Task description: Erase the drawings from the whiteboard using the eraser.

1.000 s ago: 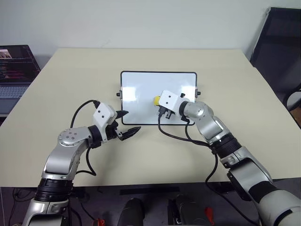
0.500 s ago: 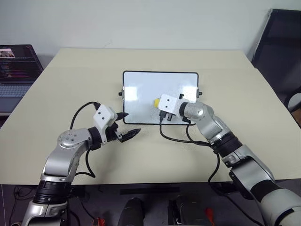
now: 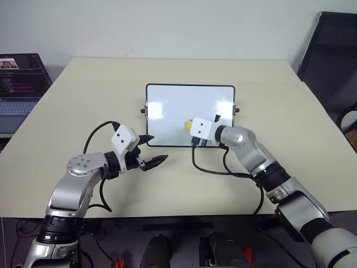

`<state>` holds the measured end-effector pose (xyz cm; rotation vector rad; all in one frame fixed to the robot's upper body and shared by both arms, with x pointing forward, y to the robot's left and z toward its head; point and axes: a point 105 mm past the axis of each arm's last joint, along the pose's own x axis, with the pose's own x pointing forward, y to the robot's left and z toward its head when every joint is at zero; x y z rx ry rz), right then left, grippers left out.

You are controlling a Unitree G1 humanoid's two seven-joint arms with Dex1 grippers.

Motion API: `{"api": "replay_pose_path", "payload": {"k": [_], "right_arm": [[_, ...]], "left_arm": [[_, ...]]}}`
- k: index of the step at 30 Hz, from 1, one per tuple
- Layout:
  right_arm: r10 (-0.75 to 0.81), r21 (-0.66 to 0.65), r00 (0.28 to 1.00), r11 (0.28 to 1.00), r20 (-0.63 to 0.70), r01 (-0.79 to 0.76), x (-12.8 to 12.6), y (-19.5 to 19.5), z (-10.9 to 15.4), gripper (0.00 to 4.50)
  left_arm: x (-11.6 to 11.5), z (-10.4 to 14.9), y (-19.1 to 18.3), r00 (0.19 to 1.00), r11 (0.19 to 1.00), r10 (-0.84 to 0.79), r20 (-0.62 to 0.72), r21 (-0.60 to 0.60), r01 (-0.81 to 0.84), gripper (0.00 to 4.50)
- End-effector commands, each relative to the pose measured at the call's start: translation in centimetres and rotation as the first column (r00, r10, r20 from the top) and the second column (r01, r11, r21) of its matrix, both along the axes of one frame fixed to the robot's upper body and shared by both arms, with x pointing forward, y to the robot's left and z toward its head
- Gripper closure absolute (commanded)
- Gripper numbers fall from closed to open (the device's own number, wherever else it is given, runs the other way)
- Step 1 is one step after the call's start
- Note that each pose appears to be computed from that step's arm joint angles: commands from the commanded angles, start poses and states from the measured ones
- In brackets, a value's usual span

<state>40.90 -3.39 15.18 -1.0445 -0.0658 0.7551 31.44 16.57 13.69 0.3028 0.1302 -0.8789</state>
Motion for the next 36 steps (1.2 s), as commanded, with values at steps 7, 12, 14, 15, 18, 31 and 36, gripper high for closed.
{"api": "replay_pose_path", "payload": {"k": [7,12,14,15,18,31,36], "right_arm": [[0.144,-0.165,0.978,0.972,-0.15,-0.169,-3.3,-0.1,-3.8,3.41],[0.08,-0.062,0.997,0.995,-0.011,-0.08,-1.7,0.4,-0.7,3.41],[0.043,-0.006,0.999,0.999,0.024,-0.042,-1.1,0.3,0.5,3.41],[0.028,0.015,0.999,0.999,0.034,-0.029,-0.9,0.2,1.0,3.41],[-0.021,0.133,1.0,0.991,0.018,0.018,-0.7,-0.6,2.5,3.41],[-0.277,0.547,0.926,0.748,-0.256,0.375,-7.3,-10.3,4.1,3.41],[-0.373,0.541,0.84,0.644,-0.394,0.541,-10.1,-12.4,1.0,3.41]], "left_arm": [[-0.3,1.1,-0.3,0.999,1.0,-0.021,0.039,0.001,0.021,0.0],[-0.4,1.0,-0.3,0.999,1.0,-0.024,0.037,0.0,0.024,0.0],[-0.4,1.0,-0.3,0.999,1.0,-0.026,0.037,0.0,0.026,0.0],[-0.4,1.0,-0.3,0.999,1.0,-0.027,0.037,-0.001,0.027,0.0],[-0.4,1.3,-0.5,0.999,1.0,-0.031,0.044,-0.003,0.031,0.0],[-0.5,3.4,-4.7,0.957,0.96,-0.279,0.081,0.01,0.279,0.0],[-0.7,3.2,-7.0,0.901,0.905,-0.425,0.082,0.027,0.424,0.0]]}}
